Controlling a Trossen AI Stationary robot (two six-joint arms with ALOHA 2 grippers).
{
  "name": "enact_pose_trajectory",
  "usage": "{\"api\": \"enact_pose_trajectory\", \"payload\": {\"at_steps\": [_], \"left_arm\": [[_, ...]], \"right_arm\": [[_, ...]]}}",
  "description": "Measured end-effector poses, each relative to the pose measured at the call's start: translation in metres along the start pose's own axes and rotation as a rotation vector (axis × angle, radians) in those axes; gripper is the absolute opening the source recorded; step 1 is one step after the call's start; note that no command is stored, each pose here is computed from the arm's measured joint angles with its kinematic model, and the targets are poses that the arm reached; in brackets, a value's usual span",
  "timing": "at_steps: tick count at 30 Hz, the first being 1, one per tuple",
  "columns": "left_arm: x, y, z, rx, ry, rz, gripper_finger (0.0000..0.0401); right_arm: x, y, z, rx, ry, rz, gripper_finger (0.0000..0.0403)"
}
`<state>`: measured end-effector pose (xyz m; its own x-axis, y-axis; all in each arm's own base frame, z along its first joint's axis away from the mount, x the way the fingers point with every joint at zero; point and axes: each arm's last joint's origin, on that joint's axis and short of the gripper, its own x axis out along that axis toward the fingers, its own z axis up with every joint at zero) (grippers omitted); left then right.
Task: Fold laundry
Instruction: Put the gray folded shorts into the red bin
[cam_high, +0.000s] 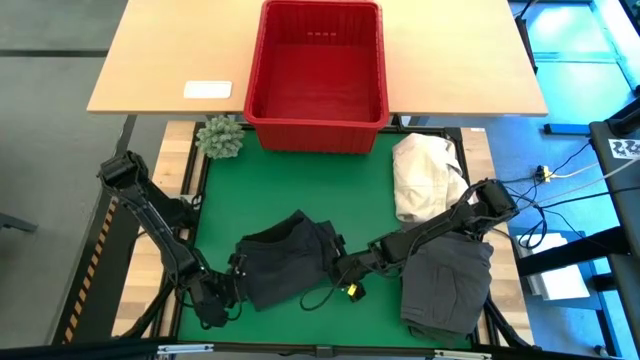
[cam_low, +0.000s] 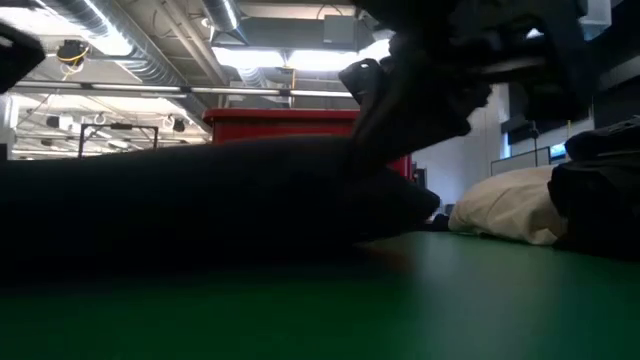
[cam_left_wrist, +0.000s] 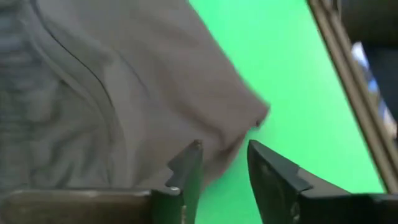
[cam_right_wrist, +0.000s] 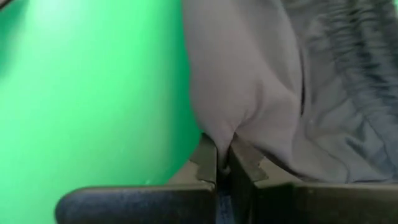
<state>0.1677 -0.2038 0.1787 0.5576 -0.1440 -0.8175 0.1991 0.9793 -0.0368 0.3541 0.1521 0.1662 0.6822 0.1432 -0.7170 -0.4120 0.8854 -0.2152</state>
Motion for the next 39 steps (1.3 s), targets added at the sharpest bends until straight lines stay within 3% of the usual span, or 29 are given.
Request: {"api": "enact_pose_trajectory", "payload": {"at_steps": [6,11,23,30,39], "left_arm": [[-0.019,0.002,0.022,-0.089,-0.265,0.033,0.0154],[-0.015,0.012,0.039,-0.139,-0.358,0.061,0.0171],[-0.005,0.04,0.059,-0.264,-0.396,0.098,0.0202],[0.002,0.049,0.069,-0.316,-0.418,0.05,0.0249],[0.031,0.051,0.073,-0.319,-0.369,0.103,0.0312]], "right_arm": [[0.001,-0.014,0.005,0.07,-0.072,-0.035,0.0009],[0.002,-0.033,0.009,0.132,-0.136,-0.074,0.0009],[0.004,-0.066,0.002,0.187,-0.145,-0.104,0.0009],[0.004,-0.07,0.001,0.191,-0.145,-0.102,0.0009],[0.004,-0.07,0.001,0.187,-0.145,-0.102,0.0009]]}}
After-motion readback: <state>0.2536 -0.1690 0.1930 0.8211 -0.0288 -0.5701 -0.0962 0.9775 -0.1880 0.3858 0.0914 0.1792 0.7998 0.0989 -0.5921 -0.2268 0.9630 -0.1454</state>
